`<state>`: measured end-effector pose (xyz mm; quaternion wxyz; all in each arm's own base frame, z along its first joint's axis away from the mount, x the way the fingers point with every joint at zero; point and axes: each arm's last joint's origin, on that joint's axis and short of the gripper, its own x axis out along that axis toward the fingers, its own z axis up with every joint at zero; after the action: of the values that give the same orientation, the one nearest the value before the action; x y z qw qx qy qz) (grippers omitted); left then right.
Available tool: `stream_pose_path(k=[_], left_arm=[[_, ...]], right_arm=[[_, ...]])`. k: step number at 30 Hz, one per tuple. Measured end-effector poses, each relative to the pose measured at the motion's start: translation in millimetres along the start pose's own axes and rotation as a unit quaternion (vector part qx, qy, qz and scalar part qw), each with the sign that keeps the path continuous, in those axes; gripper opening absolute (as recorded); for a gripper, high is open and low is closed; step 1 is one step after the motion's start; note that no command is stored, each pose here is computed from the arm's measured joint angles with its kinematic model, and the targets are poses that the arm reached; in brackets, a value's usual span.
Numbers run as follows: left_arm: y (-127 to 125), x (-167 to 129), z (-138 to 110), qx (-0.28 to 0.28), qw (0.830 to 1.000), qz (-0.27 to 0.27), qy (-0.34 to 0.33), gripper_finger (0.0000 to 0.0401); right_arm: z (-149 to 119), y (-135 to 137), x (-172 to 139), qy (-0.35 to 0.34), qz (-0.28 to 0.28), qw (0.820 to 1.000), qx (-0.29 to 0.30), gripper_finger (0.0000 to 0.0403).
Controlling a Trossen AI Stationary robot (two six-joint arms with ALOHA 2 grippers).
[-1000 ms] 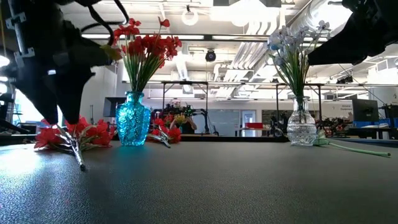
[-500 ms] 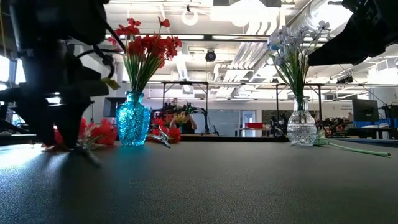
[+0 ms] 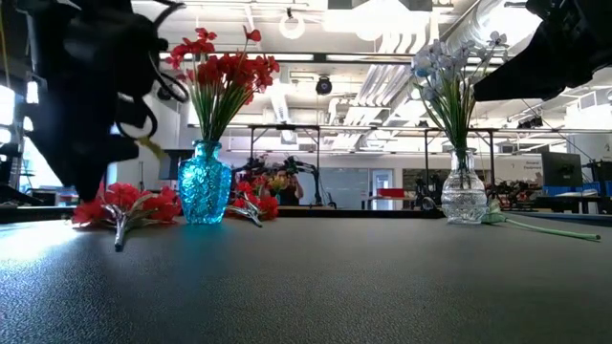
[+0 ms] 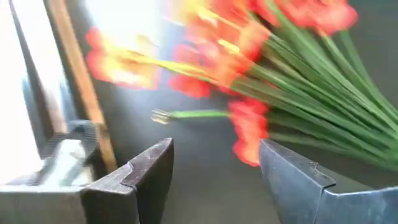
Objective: Sort flowers into vase by color
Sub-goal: Put the bottom red flowers into the blue vase
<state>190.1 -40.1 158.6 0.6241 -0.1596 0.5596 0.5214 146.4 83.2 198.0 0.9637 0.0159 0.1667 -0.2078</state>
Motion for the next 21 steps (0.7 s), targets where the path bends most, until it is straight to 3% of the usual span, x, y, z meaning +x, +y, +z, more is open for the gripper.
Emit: stream_pose_path(k=[3, 9, 12, 21], left_arm=[[8.9, -8.1, 1.3, -0.029, 0.999, -0.016, -0.013, 0.0223], [-4.2, -23.9, 2.5, -0.122, 0.979, -0.159, -0.023, 0.0223], [-17.0, -26.3, 1.8, -0.139, 0.969, -0.204, -0.023, 0.0223], [-43.1, -5.1, -7.0, -0.128, 0.975, -0.176, 0.037, 0.0223]], right_arm=[[0.2, 0.2, 0.0, -0.001, 0.001, 1.000, 0.003, 0.0130], [0.4, 0.3, 0.0, -0.001, 0.001, 1.000, 0.004, 0.0130], [0.4, 0.3, 0.0, -0.001, 0.002, 1.000, 0.012, 0.0130], [0.0, 0.2, 0.0, 0.000, 0.001, 1.000, 0.010, 0.0130]])
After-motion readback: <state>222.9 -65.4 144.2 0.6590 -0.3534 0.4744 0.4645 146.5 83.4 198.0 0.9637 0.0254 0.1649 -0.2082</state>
